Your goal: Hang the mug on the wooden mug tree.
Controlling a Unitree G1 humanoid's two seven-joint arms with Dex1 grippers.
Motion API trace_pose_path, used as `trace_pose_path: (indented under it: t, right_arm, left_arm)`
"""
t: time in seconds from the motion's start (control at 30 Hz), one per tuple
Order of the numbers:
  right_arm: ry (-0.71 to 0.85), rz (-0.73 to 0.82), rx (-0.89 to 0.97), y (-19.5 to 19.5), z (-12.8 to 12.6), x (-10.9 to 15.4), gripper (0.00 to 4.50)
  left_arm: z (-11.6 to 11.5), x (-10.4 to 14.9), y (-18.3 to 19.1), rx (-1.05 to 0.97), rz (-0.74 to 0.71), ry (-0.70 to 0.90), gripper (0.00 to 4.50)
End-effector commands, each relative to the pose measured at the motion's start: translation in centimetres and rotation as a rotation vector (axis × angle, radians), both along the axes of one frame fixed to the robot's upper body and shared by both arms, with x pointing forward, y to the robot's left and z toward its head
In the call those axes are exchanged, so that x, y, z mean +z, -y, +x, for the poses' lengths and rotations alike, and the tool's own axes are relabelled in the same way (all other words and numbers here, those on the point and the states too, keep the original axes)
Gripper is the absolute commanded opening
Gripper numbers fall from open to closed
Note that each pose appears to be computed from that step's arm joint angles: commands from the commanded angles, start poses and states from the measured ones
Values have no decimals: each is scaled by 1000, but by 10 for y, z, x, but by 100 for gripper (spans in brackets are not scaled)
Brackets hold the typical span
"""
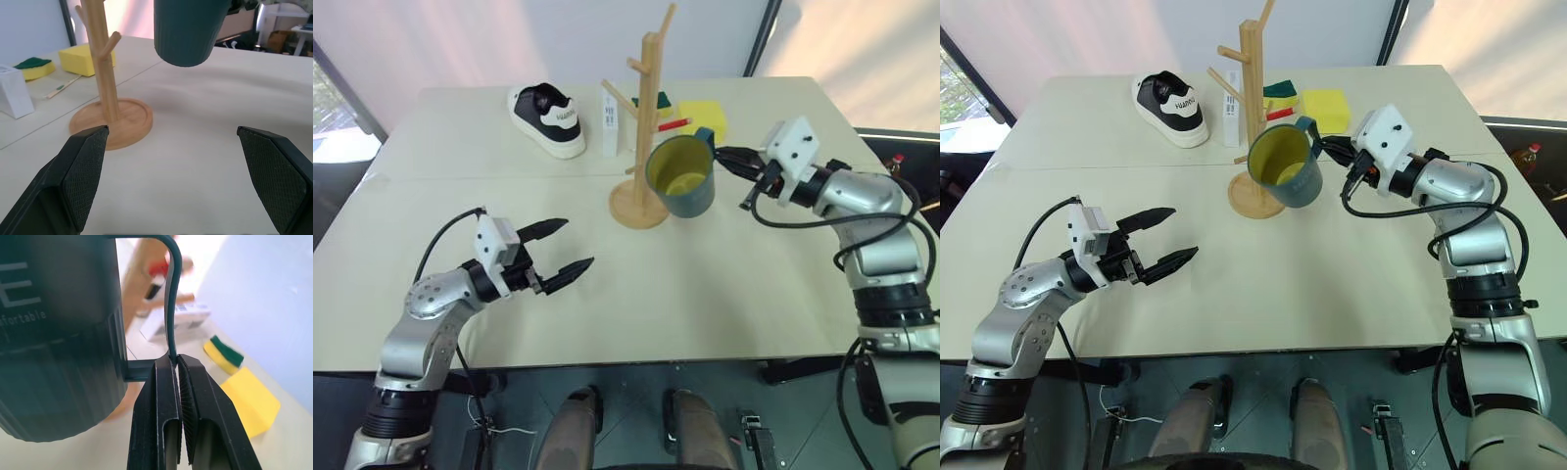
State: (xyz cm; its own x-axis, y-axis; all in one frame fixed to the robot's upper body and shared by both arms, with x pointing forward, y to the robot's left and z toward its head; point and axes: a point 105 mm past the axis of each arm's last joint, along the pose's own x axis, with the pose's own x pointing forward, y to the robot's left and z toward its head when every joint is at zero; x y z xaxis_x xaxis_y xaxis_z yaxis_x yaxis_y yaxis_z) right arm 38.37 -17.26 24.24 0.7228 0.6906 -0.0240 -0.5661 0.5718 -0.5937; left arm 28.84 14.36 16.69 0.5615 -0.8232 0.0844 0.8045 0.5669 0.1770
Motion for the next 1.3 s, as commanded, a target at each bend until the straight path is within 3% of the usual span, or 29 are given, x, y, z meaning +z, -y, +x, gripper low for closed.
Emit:
trace_pose_path:
  t: [0.03, 0.67, 1.13, 1.23, 1.3]
  right_arm:
    - [75, -2, 34, -4, 5, 21, 4]
    - [73, 13, 105, -29, 36, 43, 4]
    - [-14, -19, 137, -50, 51, 30, 4]
    - [-14, -14, 138, -50, 51, 31, 89]
    - [12, -9, 114, -46, 52, 35, 189]
  left_arm:
    - [-5, 16, 2, -1, -25, 55, 450]
    - [-3, 32, 0, 37, -93, 91, 450]
    - [-3, 31, 1, 55, -100, 97, 450]
    - [-3, 31, 0, 60, -100, 99, 450]
    - [-3, 31, -1, 63, -100, 100, 450]
